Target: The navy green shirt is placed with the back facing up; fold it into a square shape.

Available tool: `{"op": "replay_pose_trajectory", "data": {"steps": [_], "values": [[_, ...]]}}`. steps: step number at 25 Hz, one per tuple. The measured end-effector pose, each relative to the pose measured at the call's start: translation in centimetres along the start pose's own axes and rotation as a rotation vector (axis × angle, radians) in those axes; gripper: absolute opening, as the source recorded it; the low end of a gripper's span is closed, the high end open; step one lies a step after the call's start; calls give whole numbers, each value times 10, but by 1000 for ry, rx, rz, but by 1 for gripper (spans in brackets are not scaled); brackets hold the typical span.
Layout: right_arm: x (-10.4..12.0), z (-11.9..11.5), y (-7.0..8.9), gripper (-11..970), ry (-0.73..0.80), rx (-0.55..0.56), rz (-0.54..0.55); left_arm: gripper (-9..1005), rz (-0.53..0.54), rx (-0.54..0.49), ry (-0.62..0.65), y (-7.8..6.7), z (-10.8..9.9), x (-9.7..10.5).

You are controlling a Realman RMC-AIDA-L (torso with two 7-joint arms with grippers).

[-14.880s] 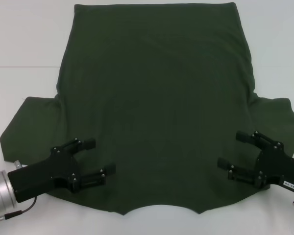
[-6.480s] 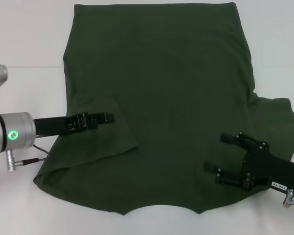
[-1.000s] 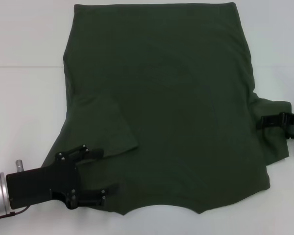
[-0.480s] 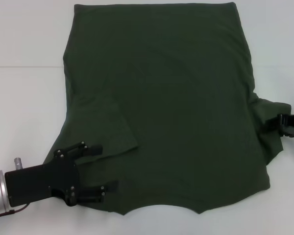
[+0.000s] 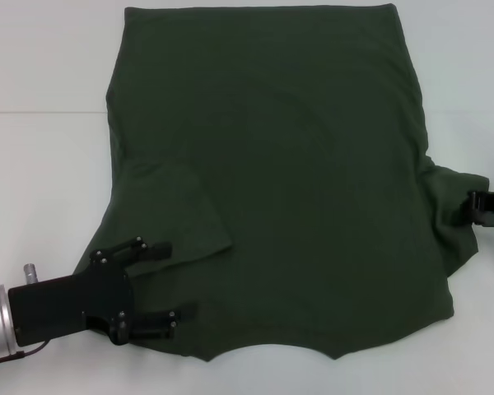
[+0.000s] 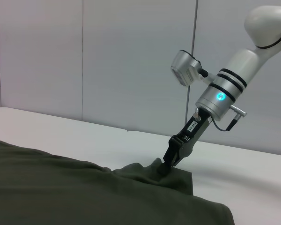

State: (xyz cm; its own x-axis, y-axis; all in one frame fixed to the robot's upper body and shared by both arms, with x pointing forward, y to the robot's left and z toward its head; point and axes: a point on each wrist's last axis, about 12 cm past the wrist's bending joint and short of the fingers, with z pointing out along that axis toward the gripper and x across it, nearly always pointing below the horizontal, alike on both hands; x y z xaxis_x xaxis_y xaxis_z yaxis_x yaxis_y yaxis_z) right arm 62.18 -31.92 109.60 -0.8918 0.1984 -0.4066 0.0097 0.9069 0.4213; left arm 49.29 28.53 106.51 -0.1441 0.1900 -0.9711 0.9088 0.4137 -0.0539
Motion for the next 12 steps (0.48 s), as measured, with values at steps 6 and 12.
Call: {"op": "replay_pose_trajectory", "data": {"steps": [6, 12], "values": [[0, -1, -3, 59, -2, 4, 1, 938, -5, -1, -2, 0, 0, 1], [1, -7, -13, 14, -2, 19, 9, 937, -24, 0, -3, -1, 1, 1]]}}
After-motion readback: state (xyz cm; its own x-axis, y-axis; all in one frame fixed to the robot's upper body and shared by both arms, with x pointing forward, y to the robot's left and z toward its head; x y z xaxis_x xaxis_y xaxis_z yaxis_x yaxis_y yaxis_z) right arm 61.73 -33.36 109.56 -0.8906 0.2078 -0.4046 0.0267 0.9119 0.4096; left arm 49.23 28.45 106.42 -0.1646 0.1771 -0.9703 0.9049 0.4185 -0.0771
